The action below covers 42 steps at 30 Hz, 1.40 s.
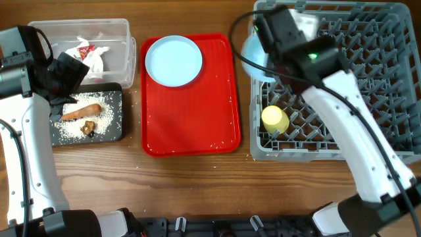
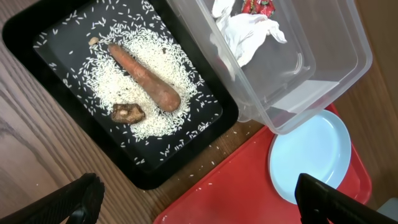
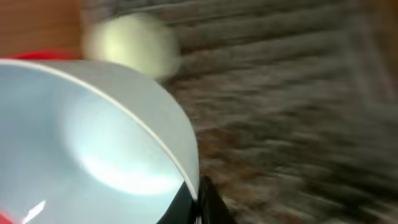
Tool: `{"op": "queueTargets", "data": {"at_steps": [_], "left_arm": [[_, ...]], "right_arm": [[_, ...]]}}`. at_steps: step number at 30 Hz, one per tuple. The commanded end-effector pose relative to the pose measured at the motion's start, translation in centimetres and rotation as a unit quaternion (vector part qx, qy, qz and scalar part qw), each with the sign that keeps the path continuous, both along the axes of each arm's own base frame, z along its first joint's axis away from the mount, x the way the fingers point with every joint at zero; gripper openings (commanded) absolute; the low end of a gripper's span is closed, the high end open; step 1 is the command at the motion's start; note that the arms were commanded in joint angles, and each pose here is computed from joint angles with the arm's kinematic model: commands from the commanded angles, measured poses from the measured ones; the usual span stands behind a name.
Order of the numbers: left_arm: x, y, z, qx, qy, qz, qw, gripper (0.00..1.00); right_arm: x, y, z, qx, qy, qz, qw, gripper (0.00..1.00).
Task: Sort waste into correct bins and load items into the dishwasher rack
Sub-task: 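Grasp the blue bowl with the right gripper and place it in the rack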
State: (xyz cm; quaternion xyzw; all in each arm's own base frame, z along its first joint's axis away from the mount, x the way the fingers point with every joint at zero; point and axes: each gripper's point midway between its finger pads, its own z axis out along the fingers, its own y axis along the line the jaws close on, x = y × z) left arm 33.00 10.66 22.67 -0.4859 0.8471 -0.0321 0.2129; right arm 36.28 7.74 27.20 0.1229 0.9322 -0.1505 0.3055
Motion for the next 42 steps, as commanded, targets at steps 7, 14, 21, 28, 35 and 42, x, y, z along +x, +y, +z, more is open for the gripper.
{"op": "queueTargets", "data": {"at_steps": [7,14,21,28,35,42], "left_arm": [[0.0,0.2,0.0,0.003,0.002,-0.004,1.0,1.0],[0.0,0.2,0.0,0.002,0.002,-0.004,1.0,1.0],[0.0,0.2,0.0,0.003,0.002,-0.004,1.0,1.0],[0.0,0.2,0.0,0.003,0.002,-0.004,1.0,1.0],[0.0,0.2,0.0,0.003,0.002,-0.004,1.0,1.0],[0.0,0.2,0.0,0.003,0.002,-0.004,1.0,1.0]], "right_arm": [[3.1,-5.8,-5.3,-0.375,0.062,-0.033,0.924,0.04],[4.5,-4.2,-10.8,-0.429,0.138,0.025,0.892,0.04],[2.6,1.3,-14.7,-0.375,0.243,0.183,0.875,0.32],[4.3,6.9,-9.5,-0.23,0.167,0.239,0.928,1.0],[9.0,23.7,-3.0,0.192,-0.053,0.382,0.902,0.66],[12.7,25.3,-19.0,0.228,0.029,0.251,0.94,0.55]]}}
